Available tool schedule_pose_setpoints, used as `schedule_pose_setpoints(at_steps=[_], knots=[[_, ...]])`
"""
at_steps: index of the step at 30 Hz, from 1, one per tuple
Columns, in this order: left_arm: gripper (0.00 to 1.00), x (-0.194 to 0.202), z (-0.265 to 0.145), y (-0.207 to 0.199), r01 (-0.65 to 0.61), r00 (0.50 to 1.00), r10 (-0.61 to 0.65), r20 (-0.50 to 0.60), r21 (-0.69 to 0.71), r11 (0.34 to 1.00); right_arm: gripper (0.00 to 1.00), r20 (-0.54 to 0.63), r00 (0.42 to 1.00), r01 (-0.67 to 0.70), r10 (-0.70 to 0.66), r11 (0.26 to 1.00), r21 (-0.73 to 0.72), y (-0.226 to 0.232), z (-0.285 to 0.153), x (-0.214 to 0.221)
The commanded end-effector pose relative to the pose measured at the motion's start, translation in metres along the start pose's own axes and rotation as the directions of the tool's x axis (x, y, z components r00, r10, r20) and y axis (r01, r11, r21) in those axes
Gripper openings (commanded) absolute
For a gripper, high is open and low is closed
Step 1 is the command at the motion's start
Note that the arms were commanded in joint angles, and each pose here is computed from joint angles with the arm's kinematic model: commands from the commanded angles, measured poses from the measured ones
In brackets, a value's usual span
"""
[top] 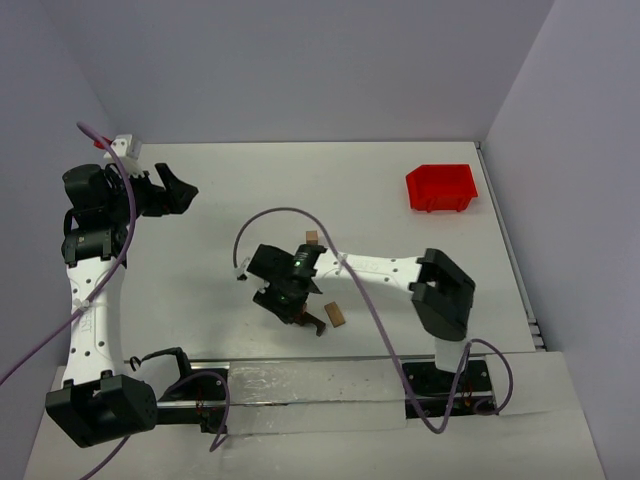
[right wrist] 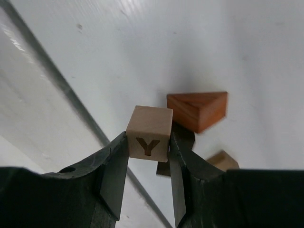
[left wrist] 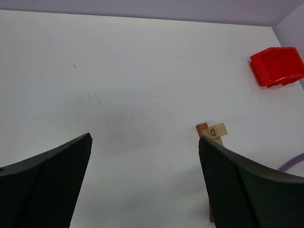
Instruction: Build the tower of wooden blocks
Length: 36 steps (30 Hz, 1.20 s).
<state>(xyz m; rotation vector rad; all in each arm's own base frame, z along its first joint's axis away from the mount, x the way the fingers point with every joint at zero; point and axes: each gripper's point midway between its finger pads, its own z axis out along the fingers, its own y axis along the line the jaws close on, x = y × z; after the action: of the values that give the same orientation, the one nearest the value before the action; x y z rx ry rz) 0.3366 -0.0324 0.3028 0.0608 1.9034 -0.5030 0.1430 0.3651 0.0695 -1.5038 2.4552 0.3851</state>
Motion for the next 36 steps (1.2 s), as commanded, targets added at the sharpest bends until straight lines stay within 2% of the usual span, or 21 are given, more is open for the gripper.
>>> schedule_pose_setpoints(at_steps=[1,3,6,9,14,30,36], knots=[[0.99,-0.024,-0.006,0.004,-0.021,0.996,0.026,0.086,-0.057,0.998,0.00,0.348,0.912,-0.312,0.217,0.918,0.244,-0.046,-0.093,-0.041],[0.99,-0.024,-0.006,0.006,-0.001,0.996,0.007,0.087,-0.070,0.998,0.00,0.429,0.864,-0.404,0.265,0.873,0.275,-0.061,-0.118,-0.039],[0.99,-0.030,-0.005,0.018,0.068,0.991,-0.051,0.126,-0.137,0.988,0.00,0.472,0.782,-0.551,0.408,0.805,0.218,-0.089,-0.125,-0.027],[0.99,-0.036,-0.006,0.030,0.139,0.981,-0.107,0.160,-0.209,0.968,0.00,0.454,0.720,-0.649,0.525,0.741,0.173,-0.114,-0.119,-0.019],[0.99,-0.032,0.002,0.029,0.141,0.987,-0.123,0.105,-0.184,0.973,0.00,0.412,0.650,-0.746,0.638,0.640,0.186,-0.150,-0.105,-0.013],[0.99,-0.027,0.012,0.040,0.143,0.987,-0.124,0.103,-0.209,0.967,0.01,0.268,0.639,-0.769,0.721,0.605,0.208,-0.156,-0.052,-0.029],[0.99,-0.023,0.012,0.038,0.149,0.986,-0.132,0.100,-0.194,0.969,0.00,0.253,0.629,-0.778,0.736,0.590,0.216,-0.162,-0.042,-0.034]])
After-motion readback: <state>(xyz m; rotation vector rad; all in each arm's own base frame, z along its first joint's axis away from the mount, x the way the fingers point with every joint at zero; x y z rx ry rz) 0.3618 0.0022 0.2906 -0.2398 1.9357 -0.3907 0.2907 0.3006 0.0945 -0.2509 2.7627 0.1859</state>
